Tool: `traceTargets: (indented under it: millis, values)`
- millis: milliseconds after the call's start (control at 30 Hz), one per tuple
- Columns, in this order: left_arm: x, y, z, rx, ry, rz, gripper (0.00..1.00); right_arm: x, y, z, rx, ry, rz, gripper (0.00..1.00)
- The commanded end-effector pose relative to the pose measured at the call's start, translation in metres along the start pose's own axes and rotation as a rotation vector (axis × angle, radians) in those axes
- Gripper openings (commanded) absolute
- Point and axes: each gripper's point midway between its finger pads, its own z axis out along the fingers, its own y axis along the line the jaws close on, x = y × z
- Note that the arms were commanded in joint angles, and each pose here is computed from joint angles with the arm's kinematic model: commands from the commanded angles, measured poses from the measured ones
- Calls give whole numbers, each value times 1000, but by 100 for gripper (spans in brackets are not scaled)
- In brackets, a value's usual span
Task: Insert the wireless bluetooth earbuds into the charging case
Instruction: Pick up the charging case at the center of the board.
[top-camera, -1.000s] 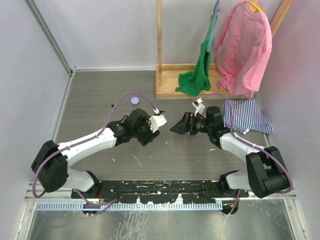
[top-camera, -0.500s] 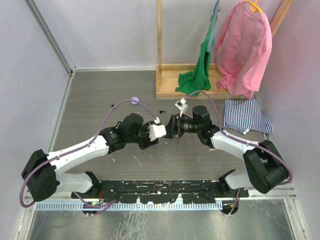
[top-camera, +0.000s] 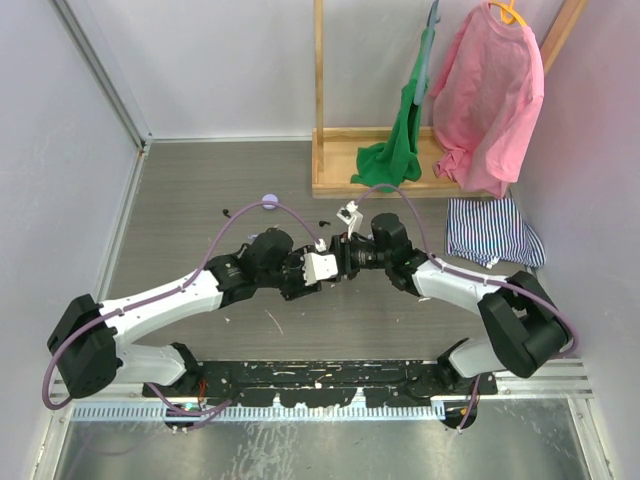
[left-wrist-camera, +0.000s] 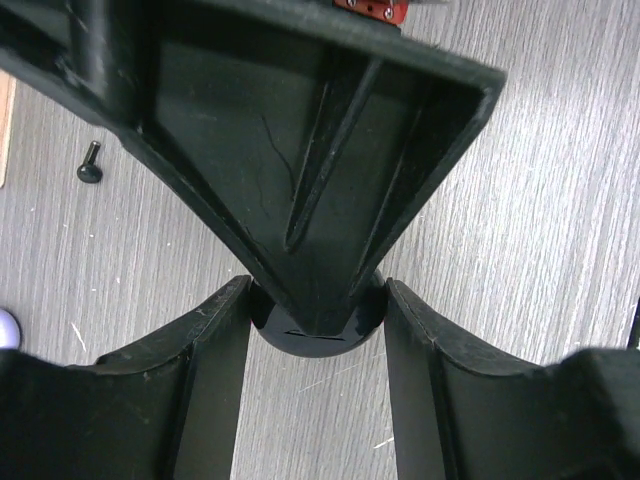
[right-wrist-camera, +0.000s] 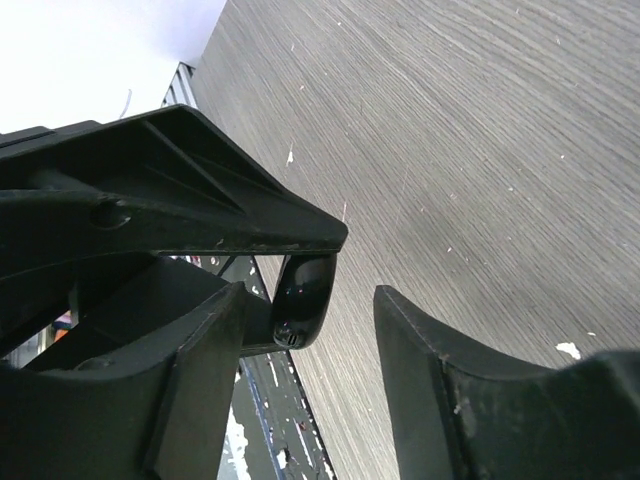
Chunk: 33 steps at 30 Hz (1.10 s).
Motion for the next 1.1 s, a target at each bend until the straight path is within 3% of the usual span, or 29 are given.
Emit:
traceTargets:
  millis: [0,133,267,433,567,800,1067]
  values:
    - [-26,9,-3,-18,-64,40,46,-13,8,7,-15,-15,-58,57]
    - [-26,9,-3,-17,-60,42,47,-9,9,11,-16,13,-71,49]
    - [-24,9,-4,-17,-53,43,50,-10,9,12,-11,27,-88,35]
    - [-19,13,-6,-52,-34,35,60,-15,13,8,-7,21,-141,17]
    - [-22,26,-11,-140,-54,-12,71,-25,16,4,1,-14,-175,14]
    - [-28,43,-25,-269,-136,-134,80,-50,16,-14,-2,-139,-201,10]
    - [-50,56,-51,-236,-426,-457,82,-70,23,-37,-67,-301,-216,10]
